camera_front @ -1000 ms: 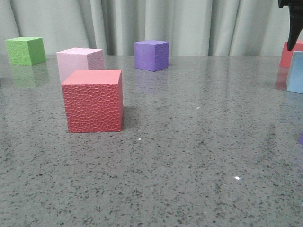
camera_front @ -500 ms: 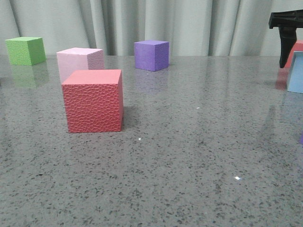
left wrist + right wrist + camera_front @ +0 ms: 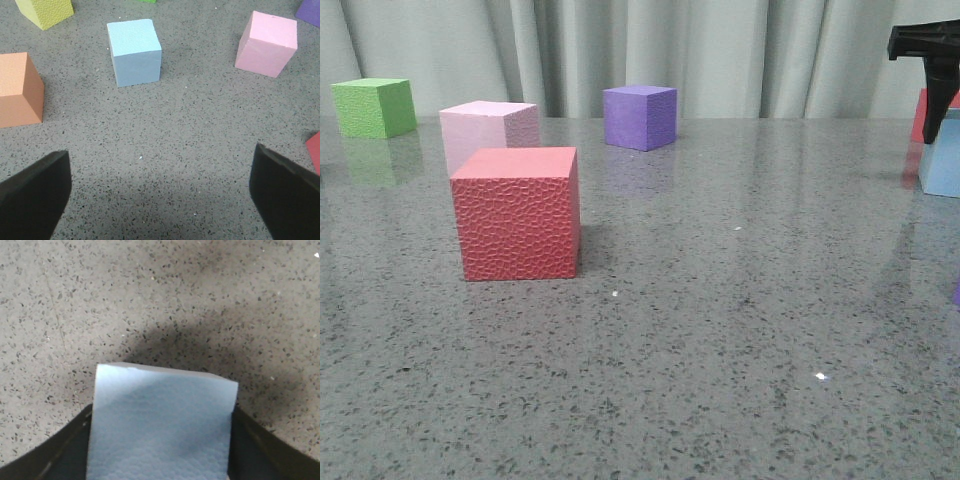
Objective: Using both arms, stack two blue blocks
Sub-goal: 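Lower the right gripper onto the nearby light blue cube and close it, then lift the light blue cube with the right gripper and lower it beside the purple cube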
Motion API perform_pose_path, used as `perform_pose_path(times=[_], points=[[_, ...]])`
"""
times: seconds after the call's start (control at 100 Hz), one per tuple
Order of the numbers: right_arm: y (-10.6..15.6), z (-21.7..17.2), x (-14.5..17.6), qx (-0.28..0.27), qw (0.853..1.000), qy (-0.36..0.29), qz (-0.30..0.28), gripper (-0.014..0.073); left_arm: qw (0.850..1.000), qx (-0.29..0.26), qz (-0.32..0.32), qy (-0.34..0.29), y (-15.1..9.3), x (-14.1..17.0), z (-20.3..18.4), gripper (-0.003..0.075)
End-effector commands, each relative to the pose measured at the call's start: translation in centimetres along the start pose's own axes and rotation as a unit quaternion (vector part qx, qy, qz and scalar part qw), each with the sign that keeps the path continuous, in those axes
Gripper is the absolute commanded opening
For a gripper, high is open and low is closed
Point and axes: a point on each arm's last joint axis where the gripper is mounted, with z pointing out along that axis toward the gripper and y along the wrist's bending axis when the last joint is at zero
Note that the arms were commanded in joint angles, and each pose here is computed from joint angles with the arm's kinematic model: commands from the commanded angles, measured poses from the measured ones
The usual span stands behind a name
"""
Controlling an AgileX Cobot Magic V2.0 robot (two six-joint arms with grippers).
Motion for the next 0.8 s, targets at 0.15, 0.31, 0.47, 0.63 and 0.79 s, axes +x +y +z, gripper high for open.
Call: perform_pose_path(times=[0.15,0.31,0.47,0.63,0.79], points=[[0.1,-4.3,-2.0,-0.004,0.999,-0.043,0.003,0.0301,0.999,0.011,-0.004,-0.047,-0.3,-1.5,-0.6,0.0692],[1.7,-7.3,-2.7,-0.018,0.998,-0.056,-0.009,0.0301,0.999,0.011,-0.004,-0.047,-0.3,-1.5,-0.6,0.0692],[4.9,-9.8,-2.4,-0.053,0.994,-0.079,-0.056,0.0301,0.999,0.011,-0.004,-0.047,-0.3,-1.5,-0.6,0.0692],[8.5,-11.1,-1.1,-0.098,0.986,-0.100,-0.096,0.0302,0.999,0.011,-0.004,-0.047,-0.3,-1.5,-0.6,0.0692],[11.0,-10.8,-0.1,-0.120,0.983,-0.089,-0.103,0.0302,0.999,0.011,-0.004,-0.047,-0.3,-1.5,-0.6,0.0692]])
